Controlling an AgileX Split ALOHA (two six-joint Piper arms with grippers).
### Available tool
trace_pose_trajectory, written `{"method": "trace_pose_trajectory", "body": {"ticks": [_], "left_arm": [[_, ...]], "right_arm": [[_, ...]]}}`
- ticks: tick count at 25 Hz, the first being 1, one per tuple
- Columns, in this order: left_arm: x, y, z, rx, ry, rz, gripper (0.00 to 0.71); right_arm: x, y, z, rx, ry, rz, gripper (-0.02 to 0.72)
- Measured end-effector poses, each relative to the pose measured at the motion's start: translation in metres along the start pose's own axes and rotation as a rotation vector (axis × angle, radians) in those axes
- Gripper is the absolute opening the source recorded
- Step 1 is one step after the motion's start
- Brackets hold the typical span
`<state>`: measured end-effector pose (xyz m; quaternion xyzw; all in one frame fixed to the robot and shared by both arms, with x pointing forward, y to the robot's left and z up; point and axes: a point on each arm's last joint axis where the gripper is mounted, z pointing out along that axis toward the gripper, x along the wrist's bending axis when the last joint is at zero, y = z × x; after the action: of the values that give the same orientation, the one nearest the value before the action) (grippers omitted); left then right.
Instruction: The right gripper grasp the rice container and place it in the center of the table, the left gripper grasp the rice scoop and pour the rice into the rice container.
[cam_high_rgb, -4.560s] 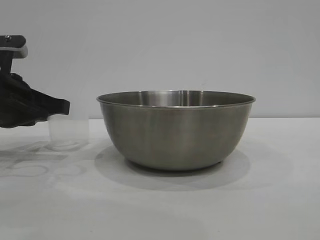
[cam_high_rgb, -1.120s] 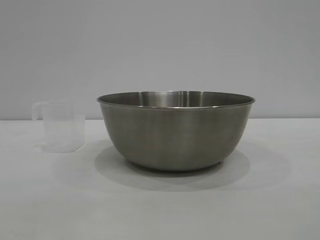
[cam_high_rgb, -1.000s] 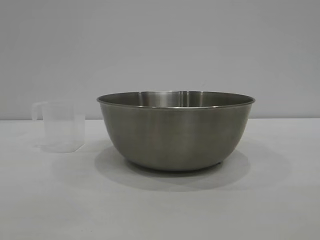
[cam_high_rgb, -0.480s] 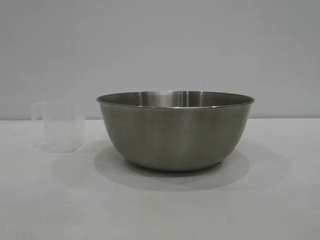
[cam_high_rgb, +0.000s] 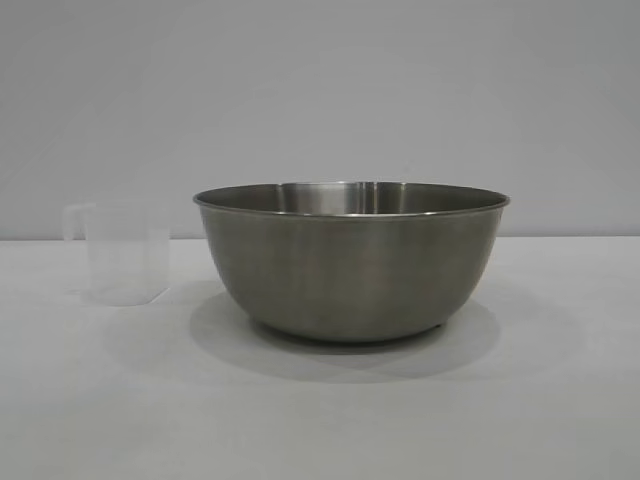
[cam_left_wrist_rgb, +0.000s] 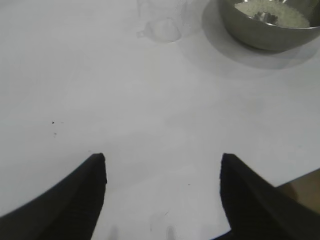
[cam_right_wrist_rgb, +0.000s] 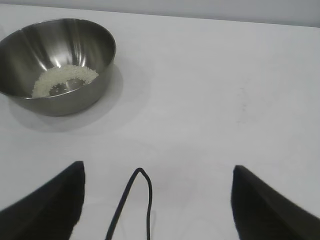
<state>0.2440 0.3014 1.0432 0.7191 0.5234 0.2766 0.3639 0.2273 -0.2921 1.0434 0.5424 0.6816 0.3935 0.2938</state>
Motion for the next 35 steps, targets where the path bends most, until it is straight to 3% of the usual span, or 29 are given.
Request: {"method": "trace_pose_trajectory", "body": {"ticks": [3,6,13,17,21,35], "left_arm": [[0.000,0.000,0.000,0.000,0.005,-0.003,0.426],[0.000,0.000,0.000,0.001,0.054,-0.039,0.426],[0.001,-0.001,-0.001,0.005,0.256,-0.183,0.426],[0.000,-0.002,-0.003,-0.012,0.329,-0.231,0.426],[-0.003,-0.007,-0.010,-0.076,0.349,-0.230,0.426],[-0.003,-0.008,-0.011,-0.080,0.350,-0.229,0.426]], "right_arm": [[0.000,0.000,0.000,0.000,0.000,0.000,0.515],[0.000,0.000,0.000,0.000,0.000,0.000,0.515],[0.000,0.000,0.000,-0.001,-0.019,0.012,0.515],[0.001,0.000,0.001,-0.002,-0.050,0.030,0.515],[0.001,0.000,0.001,-0.002,-0.050,0.032,0.515],[0.001,0.000,0.000,-0.001,-0.040,0.026,0.515]]}}
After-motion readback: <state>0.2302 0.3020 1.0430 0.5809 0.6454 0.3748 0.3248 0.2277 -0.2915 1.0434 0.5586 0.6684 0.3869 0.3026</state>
